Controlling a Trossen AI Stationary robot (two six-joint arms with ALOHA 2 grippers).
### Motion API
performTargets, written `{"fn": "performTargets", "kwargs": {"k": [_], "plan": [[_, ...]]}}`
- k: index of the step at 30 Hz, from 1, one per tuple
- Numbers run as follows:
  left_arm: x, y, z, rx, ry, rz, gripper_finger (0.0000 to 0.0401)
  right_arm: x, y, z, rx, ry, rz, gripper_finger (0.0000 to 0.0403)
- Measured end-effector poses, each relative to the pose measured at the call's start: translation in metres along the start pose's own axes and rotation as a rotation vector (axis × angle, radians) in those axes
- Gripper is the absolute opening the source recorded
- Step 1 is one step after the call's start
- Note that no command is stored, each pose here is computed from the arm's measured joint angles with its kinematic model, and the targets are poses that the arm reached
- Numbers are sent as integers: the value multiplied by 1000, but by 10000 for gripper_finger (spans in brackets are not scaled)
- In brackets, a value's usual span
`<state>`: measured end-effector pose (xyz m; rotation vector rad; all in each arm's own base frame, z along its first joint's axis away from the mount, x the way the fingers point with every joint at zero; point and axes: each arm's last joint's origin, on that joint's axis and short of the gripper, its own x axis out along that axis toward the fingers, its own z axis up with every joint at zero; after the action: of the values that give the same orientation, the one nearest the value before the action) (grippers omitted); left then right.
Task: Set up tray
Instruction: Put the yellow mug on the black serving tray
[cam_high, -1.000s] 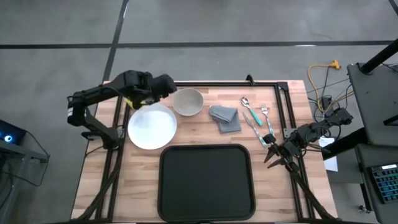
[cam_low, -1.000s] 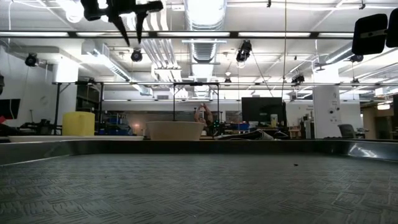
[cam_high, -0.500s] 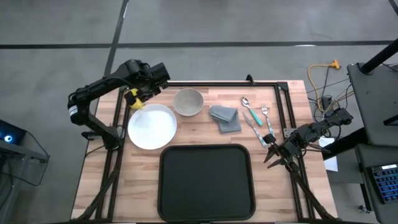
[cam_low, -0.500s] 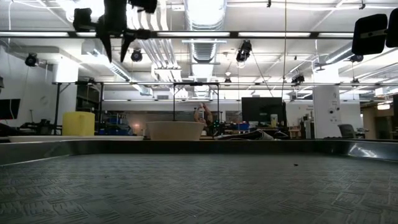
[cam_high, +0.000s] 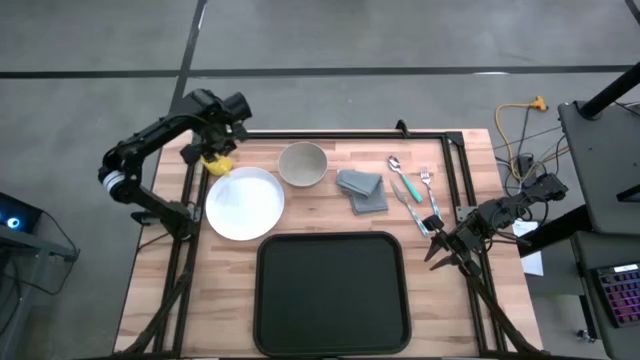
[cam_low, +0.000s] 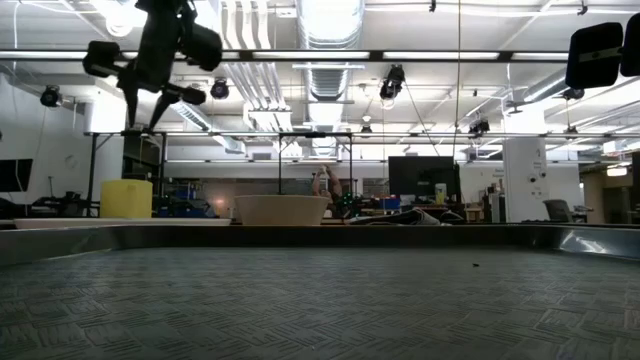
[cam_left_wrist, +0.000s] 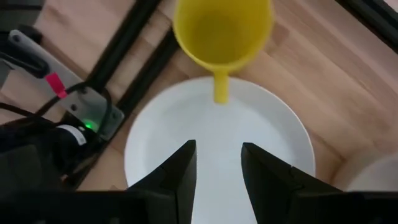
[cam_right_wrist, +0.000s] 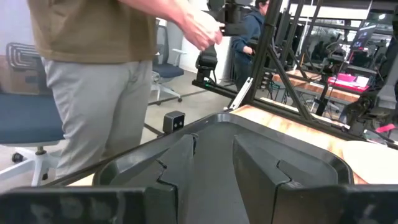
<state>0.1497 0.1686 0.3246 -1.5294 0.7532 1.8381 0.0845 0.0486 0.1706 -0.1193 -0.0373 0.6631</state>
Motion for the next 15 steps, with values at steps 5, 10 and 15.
{"fn": "performTargets", "kwargs": {"k": [5,10,15], "plan": [[4,6,20,-60,-6,-28,108,0,0,0,0,0,0,100],[5,2,31,-95,-42,-85,108,0,0,0,0,0,0,100],[13,-5,38,-121,-41,-79,108,0,0,0,0,0,0,100]]}}
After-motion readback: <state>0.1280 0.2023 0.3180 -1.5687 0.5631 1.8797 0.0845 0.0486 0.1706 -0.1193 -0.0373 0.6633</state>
